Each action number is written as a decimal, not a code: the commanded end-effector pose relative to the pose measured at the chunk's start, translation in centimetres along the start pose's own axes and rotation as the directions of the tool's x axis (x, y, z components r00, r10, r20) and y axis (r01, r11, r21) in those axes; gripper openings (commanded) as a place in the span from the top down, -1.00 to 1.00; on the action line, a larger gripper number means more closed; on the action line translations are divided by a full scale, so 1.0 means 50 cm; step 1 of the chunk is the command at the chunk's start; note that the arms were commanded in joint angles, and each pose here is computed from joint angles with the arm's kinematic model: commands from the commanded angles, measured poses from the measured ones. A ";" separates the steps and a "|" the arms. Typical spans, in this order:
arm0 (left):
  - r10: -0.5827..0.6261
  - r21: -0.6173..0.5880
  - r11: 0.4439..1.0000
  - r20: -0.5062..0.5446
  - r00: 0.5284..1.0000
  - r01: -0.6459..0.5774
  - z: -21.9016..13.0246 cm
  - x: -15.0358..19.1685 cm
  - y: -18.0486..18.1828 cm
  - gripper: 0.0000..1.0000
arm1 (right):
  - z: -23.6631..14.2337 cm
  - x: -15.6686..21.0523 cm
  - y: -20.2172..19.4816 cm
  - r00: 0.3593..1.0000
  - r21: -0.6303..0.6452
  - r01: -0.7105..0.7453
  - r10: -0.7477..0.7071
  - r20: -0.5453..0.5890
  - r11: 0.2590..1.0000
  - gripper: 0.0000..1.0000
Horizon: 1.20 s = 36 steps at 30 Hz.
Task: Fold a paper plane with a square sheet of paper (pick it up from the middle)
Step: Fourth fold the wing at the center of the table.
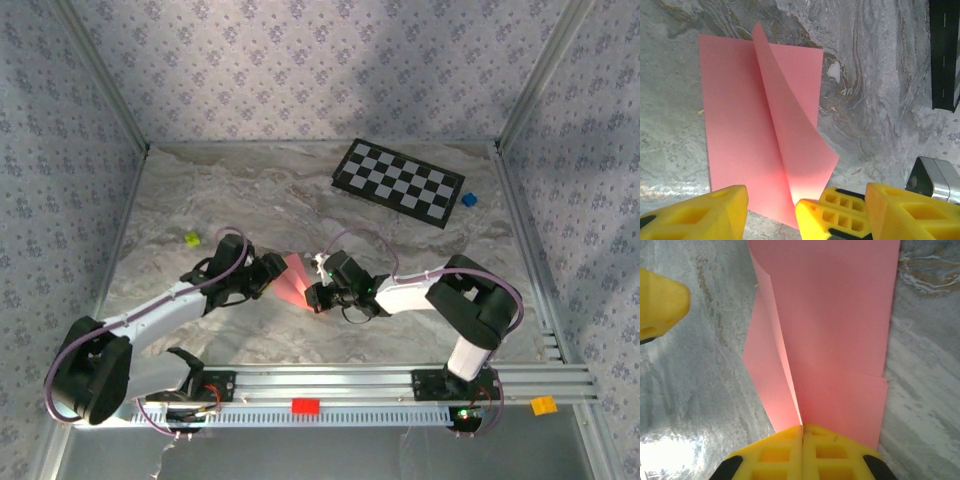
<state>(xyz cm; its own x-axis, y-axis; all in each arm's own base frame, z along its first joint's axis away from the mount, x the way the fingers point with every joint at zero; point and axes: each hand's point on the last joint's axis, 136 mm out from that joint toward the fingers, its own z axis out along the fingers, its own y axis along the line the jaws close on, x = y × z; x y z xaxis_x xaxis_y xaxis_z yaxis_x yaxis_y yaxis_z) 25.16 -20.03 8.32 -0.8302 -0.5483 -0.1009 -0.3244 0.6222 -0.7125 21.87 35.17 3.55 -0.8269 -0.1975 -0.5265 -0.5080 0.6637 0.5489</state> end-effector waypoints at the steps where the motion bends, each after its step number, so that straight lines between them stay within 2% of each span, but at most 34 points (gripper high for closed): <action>1: -0.027 0.046 0.999 -0.009 1.000 0.027 0.009 -0.012 -0.027 -0.29 | 0.003 0.002 0.011 1.000 -0.031 -0.025 0.024 -0.016 0.999 0.98; 8: -0.024 -0.016 1.000 -0.033 0.999 0.023 0.035 -0.024 -0.033 -0.36 | -0.011 -0.007 0.016 0.993 0.063 0.115 -0.116 0.022 0.991 0.95; 12: -0.042 -0.030 0.999 -0.041 0.998 0.041 0.051 -0.026 -0.029 -0.35 | -0.022 -0.012 0.015 0.973 0.174 0.222 -0.230 0.031 0.959 0.91; 19: -0.091 -0.099 0.991 -0.051 0.995 0.086 0.063 -0.017 0.009 -0.25 | -0.023 -0.013 0.035 0.911 0.265 0.386 -0.411 0.045 0.884 0.89; 23: -0.102 -0.113 0.989 -0.046 0.994 0.096 0.063 -0.016 0.020 0.03 | -0.023 -0.015 0.035 0.887 0.322 0.424 -0.460 0.043 0.847 0.85; 29: -0.108 -0.124 0.987 -0.054 0.993 0.101 0.061 -0.012 0.024 0.69 | -0.017 -0.004 0.034 0.851 0.365 0.484 -0.524 0.013 0.795 0.68; 34: -0.111 -0.132 0.986 -0.059 0.992 0.102 0.055 -0.010 0.025 0.92 | -0.020 -0.001 0.025 0.814 0.425 0.529 -0.580 -0.009 0.735 0.51; 36: -0.111 -0.132 0.986 -0.059 0.992 0.103 0.054 -0.010 0.024 0.94 | -0.022 -0.002 0.023 0.798 0.449 0.543 -0.602 -0.015 0.709 0.47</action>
<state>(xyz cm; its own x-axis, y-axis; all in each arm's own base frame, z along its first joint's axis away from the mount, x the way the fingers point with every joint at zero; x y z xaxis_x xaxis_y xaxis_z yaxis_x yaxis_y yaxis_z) 26.65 -20.79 5.38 -0.8209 -0.5711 0.0053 -0.4454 0.6344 -0.6318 20.38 35.61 5.02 -0.4057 -0.5215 -0.7506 -0.7233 0.6852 -0.0851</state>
